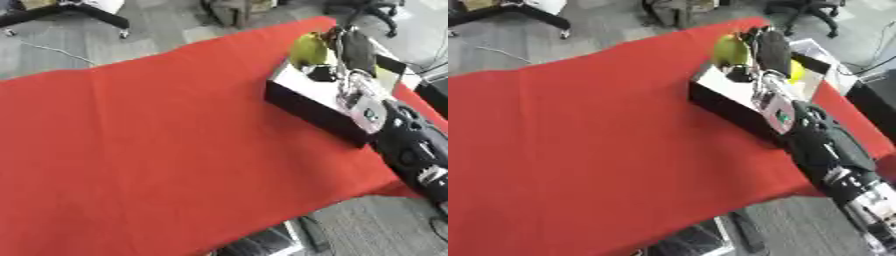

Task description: Pick up the objects with one hand, pass them to the other hand, and then place them into the box on the other side of the table.

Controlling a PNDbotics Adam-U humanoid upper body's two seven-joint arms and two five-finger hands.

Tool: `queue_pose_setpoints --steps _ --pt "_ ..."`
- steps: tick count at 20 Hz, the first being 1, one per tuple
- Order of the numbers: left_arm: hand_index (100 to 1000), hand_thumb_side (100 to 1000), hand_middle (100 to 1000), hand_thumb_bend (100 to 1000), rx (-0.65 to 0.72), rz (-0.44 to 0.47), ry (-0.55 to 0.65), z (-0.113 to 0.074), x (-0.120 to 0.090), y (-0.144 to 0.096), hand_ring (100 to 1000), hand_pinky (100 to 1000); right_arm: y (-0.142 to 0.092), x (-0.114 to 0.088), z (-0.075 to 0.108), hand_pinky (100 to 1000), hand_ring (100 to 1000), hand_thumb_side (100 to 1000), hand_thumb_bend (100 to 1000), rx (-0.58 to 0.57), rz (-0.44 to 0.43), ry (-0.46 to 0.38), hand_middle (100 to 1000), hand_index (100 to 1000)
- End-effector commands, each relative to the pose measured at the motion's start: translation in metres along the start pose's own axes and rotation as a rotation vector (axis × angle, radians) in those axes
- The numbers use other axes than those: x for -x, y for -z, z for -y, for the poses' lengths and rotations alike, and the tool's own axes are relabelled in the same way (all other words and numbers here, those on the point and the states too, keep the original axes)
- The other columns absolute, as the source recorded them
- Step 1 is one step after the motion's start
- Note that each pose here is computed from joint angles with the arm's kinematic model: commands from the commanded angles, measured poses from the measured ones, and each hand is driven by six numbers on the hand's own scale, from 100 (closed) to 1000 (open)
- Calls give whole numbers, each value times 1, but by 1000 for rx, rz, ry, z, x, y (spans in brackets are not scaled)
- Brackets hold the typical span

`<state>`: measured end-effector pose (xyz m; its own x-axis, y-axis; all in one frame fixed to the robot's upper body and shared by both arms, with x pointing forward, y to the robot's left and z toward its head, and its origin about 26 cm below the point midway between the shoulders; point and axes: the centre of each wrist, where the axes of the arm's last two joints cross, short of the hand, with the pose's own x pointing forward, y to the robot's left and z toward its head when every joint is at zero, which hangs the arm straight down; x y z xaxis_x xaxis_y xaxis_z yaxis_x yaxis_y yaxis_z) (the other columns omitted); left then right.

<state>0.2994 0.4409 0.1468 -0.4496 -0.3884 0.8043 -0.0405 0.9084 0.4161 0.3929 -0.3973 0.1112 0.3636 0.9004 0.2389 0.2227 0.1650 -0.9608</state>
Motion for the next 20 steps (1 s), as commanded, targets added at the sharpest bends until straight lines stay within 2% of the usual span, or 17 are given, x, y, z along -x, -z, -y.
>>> queue_pose_setpoints --steps 1,3,4,7,10,12,13,14,15,16,20 --pt "676 717 578 226 -59 20 9 -1 -14 -2 586 727 7 14 35 776 892 487 939 -5 1 -132 762 949" --pt "674 721 577 223 -83 1 -8 4 -13 -6 586 726 -2 3 51 772 899 509 942 91 39 -183 761 956" --pt "674 720 577 223 -97 -4 -17 6 -13 -6 587 727 -9 -6 58 758 894 557 937 154 65 -195 747 954" --pt "675 718 578 223 -140 -2 -54 15 -15 -5 589 728 -40 -36 77 719 859 599 879 369 161 -167 709 929" --pt "677 725 583 218 -168 16 -79 25 -20 1 594 732 -78 -63 86 671 823 578 834 536 256 -22 650 890" --pt "679 733 586 216 -180 19 -86 32 -23 3 597 734 -99 -76 87 628 793 571 751 599 308 116 606 856" --pt "679 673 585 226 -187 18 -97 36 -24 4 597 734 -109 -83 86 618 785 579 729 620 339 193 597 849" --pt "679 736 585 215 -192 18 -109 39 -26 5 597 734 -117 -87 84 615 782 580 721 631 364 260 593 846" --pt "679 737 585 215 -196 20 -121 42 -27 5 597 734 -123 -91 81 607 775 583 794 634 381 314 584 840" --pt "679 738 585 215 -201 22 -132 46 -28 6 597 735 -128 -94 77 602 772 580 707 631 394 360 579 838" --pt "678 747 584 206 -213 17 -174 56 -29 3 598 736 -143 -106 55 571 756 579 682 606 410 507 558 819"
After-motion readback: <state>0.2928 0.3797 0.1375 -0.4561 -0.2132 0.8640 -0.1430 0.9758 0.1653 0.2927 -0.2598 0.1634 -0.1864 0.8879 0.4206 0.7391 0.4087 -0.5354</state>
